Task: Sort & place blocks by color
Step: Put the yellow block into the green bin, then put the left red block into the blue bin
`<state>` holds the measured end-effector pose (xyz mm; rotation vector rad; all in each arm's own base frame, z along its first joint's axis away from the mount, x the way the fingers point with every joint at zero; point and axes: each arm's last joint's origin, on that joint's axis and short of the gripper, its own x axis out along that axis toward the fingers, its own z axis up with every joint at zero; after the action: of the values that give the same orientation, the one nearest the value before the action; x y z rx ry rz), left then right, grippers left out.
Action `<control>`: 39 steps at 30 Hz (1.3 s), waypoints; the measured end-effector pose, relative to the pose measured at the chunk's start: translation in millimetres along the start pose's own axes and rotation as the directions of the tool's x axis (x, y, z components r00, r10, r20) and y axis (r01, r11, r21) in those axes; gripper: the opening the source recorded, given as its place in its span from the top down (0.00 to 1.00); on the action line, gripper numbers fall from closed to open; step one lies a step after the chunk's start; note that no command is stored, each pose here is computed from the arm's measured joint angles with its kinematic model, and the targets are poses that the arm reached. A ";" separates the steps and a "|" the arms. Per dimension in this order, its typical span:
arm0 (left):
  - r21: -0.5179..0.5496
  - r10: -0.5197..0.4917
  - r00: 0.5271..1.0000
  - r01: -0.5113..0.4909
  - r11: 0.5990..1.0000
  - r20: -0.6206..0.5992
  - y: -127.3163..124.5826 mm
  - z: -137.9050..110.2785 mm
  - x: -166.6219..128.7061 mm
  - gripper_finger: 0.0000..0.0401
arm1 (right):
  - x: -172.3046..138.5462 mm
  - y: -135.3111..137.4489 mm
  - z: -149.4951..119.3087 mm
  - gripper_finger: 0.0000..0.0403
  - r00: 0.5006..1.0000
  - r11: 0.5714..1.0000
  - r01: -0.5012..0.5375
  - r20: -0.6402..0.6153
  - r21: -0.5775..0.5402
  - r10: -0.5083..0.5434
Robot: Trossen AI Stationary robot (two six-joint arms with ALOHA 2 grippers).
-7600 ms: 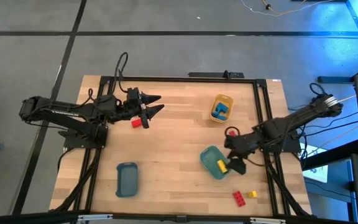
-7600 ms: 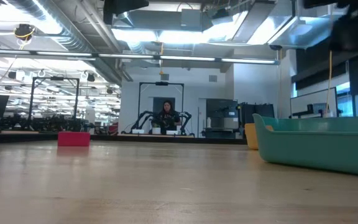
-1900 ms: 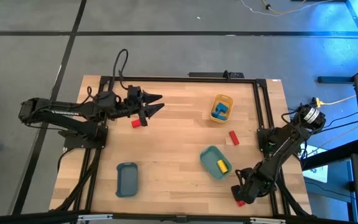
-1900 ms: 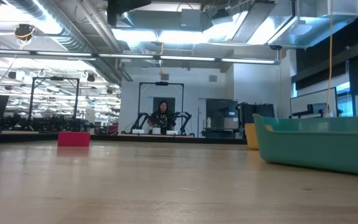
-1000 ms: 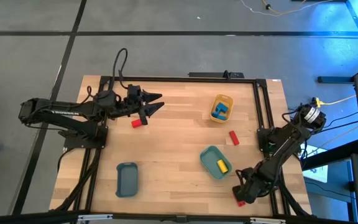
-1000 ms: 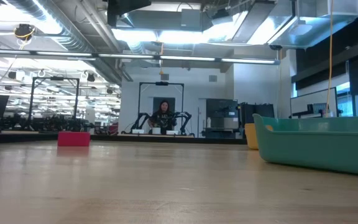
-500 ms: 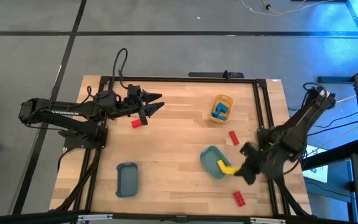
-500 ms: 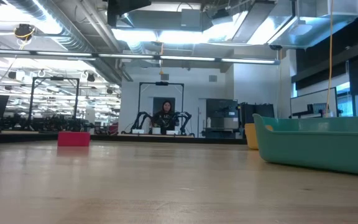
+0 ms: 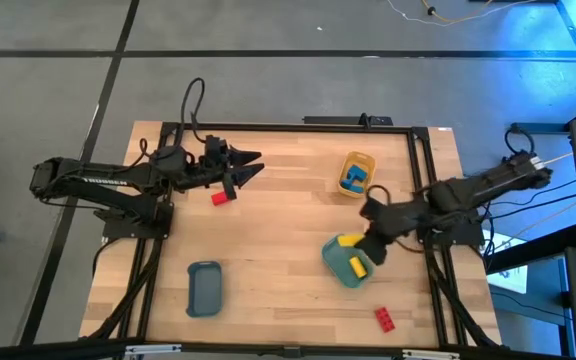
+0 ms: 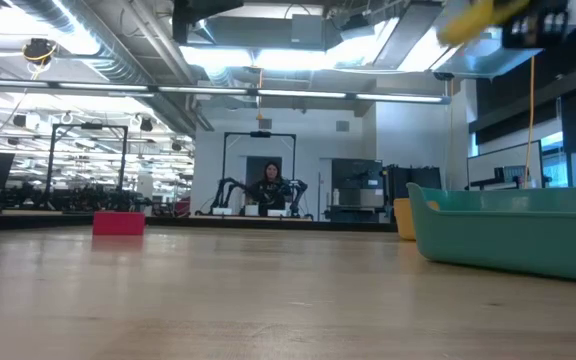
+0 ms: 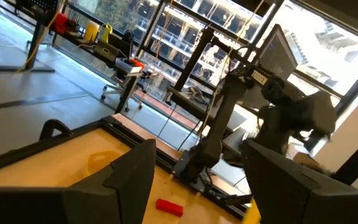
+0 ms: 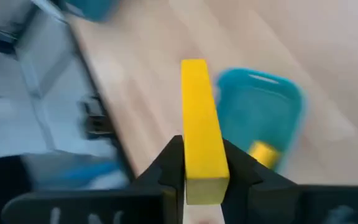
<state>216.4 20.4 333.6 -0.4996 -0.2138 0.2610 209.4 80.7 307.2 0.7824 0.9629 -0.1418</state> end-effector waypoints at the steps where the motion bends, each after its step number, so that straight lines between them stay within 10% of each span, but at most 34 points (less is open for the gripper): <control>1: -0.004 -0.001 1.000 0.001 1.000 0.002 -0.1 0.2 0.0 0.43 | 5.0 -1.7 4.5 0.86 0.999 0.999 0.043 -0.029 -0.003 -0.043; 10: -0.008 -0.006 1.000 0.006 1.000 0.013 -0.6 1.2 0.0 0.43 | 63.4 -18.8 17.3 0.86 0.915 0.943 0.332 -0.254 0.029 -0.314; 22: 0.001 -0.006 1.000 0.006 1.000 0.013 -0.6 1.3 0.0 0.43 | 124.2 -26.3 11.5 0.79 0.827 0.914 0.405 -0.434 0.021 -0.357; 39: 0.021 -0.005 1.000 0.005 1.000 0.012 -0.5 1.1 0.0 0.43 | 101.8 -20.8 14.6 0.44 0.869 0.945 0.317 -0.376 -0.077 -0.322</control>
<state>216.2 20.5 334.8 -0.4764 -0.2233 0.2614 269.9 78.8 221.4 0.6435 1.4667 -0.2771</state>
